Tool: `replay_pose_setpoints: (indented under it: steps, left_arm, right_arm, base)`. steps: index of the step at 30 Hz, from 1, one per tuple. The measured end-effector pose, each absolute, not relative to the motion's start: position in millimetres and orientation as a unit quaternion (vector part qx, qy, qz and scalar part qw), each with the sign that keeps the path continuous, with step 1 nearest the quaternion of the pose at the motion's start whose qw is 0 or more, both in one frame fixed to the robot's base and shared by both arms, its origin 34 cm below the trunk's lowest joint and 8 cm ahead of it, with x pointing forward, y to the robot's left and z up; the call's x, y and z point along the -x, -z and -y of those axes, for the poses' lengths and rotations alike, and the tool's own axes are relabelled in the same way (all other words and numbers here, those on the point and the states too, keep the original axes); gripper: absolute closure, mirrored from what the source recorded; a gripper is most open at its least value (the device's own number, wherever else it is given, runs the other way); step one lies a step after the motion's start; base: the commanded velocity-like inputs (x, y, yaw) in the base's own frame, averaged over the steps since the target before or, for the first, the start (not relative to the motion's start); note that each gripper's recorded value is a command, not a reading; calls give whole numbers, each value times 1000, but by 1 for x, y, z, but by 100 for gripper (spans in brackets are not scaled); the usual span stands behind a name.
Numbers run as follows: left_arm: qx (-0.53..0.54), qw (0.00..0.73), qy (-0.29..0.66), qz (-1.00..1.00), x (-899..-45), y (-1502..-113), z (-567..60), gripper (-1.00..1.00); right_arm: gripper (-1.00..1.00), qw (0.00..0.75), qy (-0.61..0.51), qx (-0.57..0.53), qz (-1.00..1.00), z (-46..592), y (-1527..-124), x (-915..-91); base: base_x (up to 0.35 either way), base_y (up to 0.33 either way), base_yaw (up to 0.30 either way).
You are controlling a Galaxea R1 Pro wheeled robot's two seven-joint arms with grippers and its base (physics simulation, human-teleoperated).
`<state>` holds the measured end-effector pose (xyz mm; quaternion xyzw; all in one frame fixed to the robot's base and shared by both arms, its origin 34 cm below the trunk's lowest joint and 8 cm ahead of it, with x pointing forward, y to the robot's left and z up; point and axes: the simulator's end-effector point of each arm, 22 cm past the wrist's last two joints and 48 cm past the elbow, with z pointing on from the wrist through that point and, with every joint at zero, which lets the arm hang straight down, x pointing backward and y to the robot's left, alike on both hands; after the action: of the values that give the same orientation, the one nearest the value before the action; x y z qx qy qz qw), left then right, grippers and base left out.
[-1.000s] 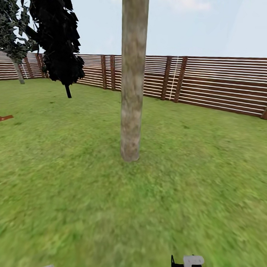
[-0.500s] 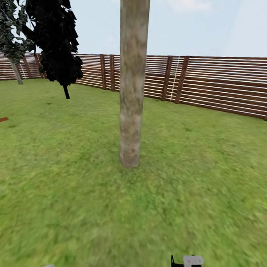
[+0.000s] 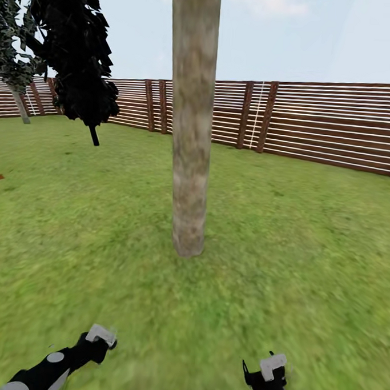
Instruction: In the garden, pick up the pesticide atomizer on the floor and spray pesticide onto both trees until each tree trunk is fully covered.
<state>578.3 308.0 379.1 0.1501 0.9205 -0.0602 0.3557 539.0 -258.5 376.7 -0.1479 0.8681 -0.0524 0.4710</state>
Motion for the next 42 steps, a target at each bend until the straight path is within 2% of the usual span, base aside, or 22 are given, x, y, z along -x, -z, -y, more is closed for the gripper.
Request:
replay_pose_setpoints:
  steps: [5, 9, 10, 13, 21, 22, 26, 33, 42]
  left_arm:
    - [-252, 326, 155, -898, -592, -407, -276, 100]
    - [-318, 296, 187, -881, -593, -420, -260, 100]
    - [-356, 263, 207, -873, -586, -423, -247, 100]
    - [-382, 261, 205, -863, -597, -435, -237, 100]
    - [-395, 252, 216, -857, -608, -453, -219, 100]
    - [-399, 247, 217, -856, -604, -451, -218, 100]
    - [-425, 227, 213, -850, -592, -444, -217, 100]
    - [-440, 218, 213, -844, -586, -440, -214, 100]
    - [-483, 205, 229, -820, -573, -436, -164, 100]
  right_arm:
    - [-100, 446, -12, 273, -852, 208, -382, -554]
    - [-100, 426, -75, 353, -830, 168, -397, -568]
    - [-100, 395, -117, 393, -822, 150, -407, -577]
    - [-100, 380, -154, 420, -810, 135, -419, -581]
    - [-100, 397, -181, 450, -779, 114, -452, -598]
    - [100, 395, -187, 453, -777, 109, -452, -596]
    - [100, 378, -213, 476, -765, 96, -452, -581]
    - [100, 395, -234, 492, -740, 64, -475, -586]
    - [100, 402, -274, 512, -708, 21, -499, -580]
  base:
    - [339, 0, 0]
    - [301, 0, 0]
    - [119, 0, 0]
    - [37, 0, 0]
    - [3, 0, 0]
    - [0, 0, 0]
    - [0, 0, 0]
    - [0, 0, 0]
    - [0, 0, 0]
